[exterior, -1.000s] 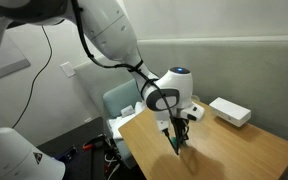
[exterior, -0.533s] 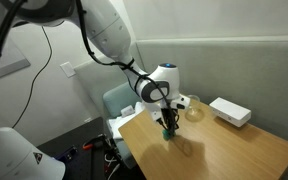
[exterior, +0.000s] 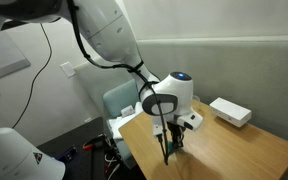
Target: Wipe the table with the sponge
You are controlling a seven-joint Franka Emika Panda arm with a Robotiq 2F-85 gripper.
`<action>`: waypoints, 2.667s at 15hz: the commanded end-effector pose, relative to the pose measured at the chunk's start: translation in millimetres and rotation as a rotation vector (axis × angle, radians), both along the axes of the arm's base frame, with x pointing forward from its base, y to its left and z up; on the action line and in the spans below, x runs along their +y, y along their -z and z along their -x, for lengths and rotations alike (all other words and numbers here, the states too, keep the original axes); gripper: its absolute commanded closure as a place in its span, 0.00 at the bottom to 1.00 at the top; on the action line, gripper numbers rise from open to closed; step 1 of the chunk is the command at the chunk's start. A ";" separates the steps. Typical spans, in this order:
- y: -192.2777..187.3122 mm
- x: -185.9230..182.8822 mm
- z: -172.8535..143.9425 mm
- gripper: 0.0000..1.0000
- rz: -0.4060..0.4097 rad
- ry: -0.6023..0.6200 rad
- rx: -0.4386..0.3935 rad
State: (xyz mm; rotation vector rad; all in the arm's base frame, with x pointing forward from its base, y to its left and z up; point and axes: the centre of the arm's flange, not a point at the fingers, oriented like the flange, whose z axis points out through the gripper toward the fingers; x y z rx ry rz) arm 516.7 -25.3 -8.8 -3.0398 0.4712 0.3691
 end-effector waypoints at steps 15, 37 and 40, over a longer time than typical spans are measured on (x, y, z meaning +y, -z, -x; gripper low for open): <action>-61.5 -127.1 -11.5 0.98 0.057 0.314 -0.222; -54.2 -71.2 -123.6 0.00 0.102 0.214 -0.168; -60.5 -63.2 -113.3 0.00 0.086 0.191 -0.163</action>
